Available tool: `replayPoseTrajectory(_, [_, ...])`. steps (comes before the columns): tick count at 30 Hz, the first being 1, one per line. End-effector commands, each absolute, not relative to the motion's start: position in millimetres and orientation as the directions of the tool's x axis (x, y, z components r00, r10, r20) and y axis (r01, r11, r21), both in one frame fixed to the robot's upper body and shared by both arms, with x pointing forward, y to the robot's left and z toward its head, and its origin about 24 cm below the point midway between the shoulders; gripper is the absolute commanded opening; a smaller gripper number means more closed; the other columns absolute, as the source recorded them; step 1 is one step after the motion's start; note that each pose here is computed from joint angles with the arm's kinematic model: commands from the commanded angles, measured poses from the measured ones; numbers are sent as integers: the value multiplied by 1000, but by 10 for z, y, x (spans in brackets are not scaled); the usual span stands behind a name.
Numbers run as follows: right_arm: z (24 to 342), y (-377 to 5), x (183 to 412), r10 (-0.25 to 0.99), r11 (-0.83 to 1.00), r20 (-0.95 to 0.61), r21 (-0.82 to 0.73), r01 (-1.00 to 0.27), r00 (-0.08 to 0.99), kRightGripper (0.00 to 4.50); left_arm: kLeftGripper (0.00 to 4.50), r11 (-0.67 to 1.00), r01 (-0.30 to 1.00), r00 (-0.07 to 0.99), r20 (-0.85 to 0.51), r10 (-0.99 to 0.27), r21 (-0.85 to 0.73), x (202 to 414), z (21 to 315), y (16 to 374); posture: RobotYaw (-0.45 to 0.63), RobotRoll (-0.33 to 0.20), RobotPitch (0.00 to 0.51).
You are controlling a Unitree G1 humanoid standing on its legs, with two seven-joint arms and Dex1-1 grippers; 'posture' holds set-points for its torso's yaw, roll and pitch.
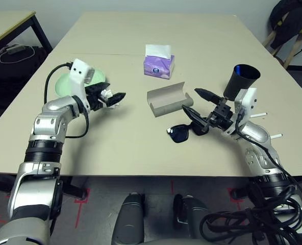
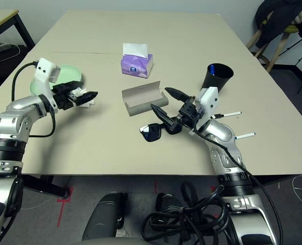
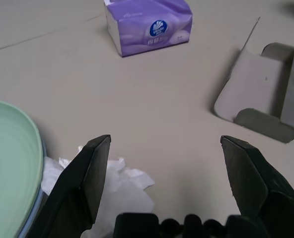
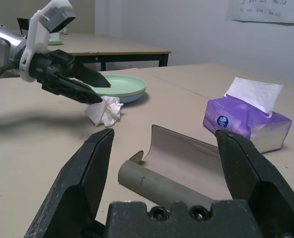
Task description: Organize and tidy the items on the table.
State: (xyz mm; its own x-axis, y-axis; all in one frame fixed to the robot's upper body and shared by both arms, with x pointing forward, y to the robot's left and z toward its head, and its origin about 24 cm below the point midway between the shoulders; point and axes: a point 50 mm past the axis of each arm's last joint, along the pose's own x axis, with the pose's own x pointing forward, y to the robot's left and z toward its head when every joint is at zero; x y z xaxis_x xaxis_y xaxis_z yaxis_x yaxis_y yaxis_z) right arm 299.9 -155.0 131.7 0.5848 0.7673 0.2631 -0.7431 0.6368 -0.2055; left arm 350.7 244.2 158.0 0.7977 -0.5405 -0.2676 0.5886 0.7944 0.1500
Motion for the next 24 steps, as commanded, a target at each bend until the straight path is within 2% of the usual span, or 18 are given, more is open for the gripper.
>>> replayPoseTrajectory(1, [1320, -1589, 2971, 764, 642, 259, -212, -737, 591, 4500, 4477, 809, 559, 814, -304, -495, 180, 3571, 1530, 2488, 144, 0, 94])
replayPoseTrajectory(7, [1338, -1587, 2959, 761, 646, 260, -214, -732, 595, 4500, 4477, 842, 507, 839, -328, -434, 182, 3629, 1448, 2535, 137, 0, 95])
replayPoseTrajectory(14, [1378, -1575, 2955, 760, 647, 264, -217, -731, 594, 4500, 4477, 835, 523, 812, -398, -427, 171, 3605, 1334, 2530, 137, 0, 95])
replayPoseTrajectory(22, [1396, -1568, 2948, 759, 648, 271, -216, -731, 592, 4500, 4477, 851, 488, 810, -463, -359, 195, 3594, 1247, 2601, 134, 0, 95])
replayPoseTrajectory(24, [1397, -1566, 2948, 759, 647, 273, -215, -731, 592, 4500, 4126, 862, 465, 820, -465, -334, 200, 3601, 1252, 2629, 133, 0, 94])
